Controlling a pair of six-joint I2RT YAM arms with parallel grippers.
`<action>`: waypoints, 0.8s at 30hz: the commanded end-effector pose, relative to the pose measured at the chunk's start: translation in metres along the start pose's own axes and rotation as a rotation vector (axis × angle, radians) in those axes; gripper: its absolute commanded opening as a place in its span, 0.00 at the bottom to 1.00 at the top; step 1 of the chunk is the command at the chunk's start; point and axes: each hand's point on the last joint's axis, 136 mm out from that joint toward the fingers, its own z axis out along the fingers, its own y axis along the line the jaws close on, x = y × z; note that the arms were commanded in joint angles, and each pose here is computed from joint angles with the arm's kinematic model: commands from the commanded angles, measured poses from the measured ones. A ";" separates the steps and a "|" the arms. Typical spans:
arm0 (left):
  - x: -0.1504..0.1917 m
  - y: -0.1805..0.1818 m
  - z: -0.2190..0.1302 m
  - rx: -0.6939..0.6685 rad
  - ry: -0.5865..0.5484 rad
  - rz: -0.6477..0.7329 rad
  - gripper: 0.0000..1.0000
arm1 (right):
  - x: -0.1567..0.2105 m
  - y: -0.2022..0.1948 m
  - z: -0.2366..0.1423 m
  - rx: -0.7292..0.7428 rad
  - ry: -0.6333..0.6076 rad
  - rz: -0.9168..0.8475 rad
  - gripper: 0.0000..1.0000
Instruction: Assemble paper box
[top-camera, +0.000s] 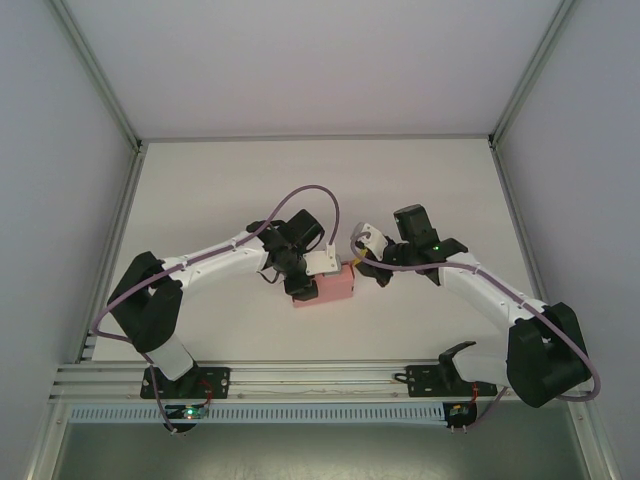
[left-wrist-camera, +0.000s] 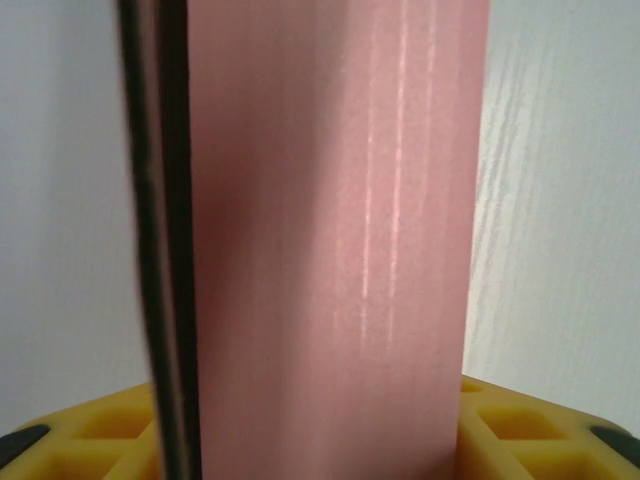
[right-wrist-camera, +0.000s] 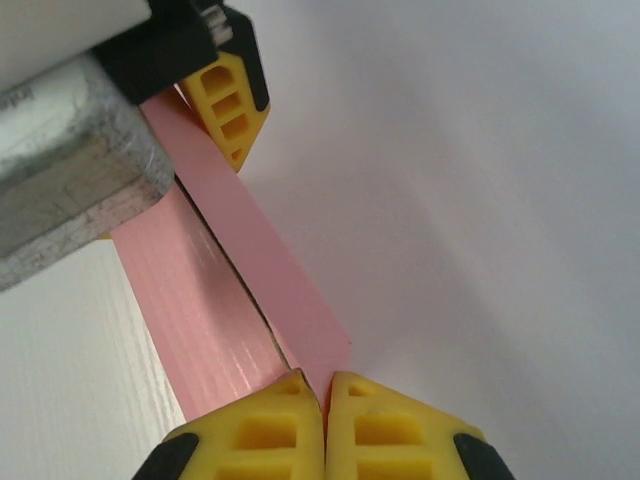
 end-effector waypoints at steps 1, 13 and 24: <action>0.007 0.009 0.009 -0.057 0.088 -0.015 0.50 | -0.034 0.016 -0.008 -0.060 -0.100 0.077 0.02; 0.010 0.015 0.024 -0.083 0.163 0.016 0.46 | -0.063 0.022 -0.023 -0.199 -0.140 0.732 0.00; 0.011 0.010 0.027 -0.057 0.172 0.031 0.46 | -0.068 0.024 -0.024 -0.292 -0.092 0.889 0.00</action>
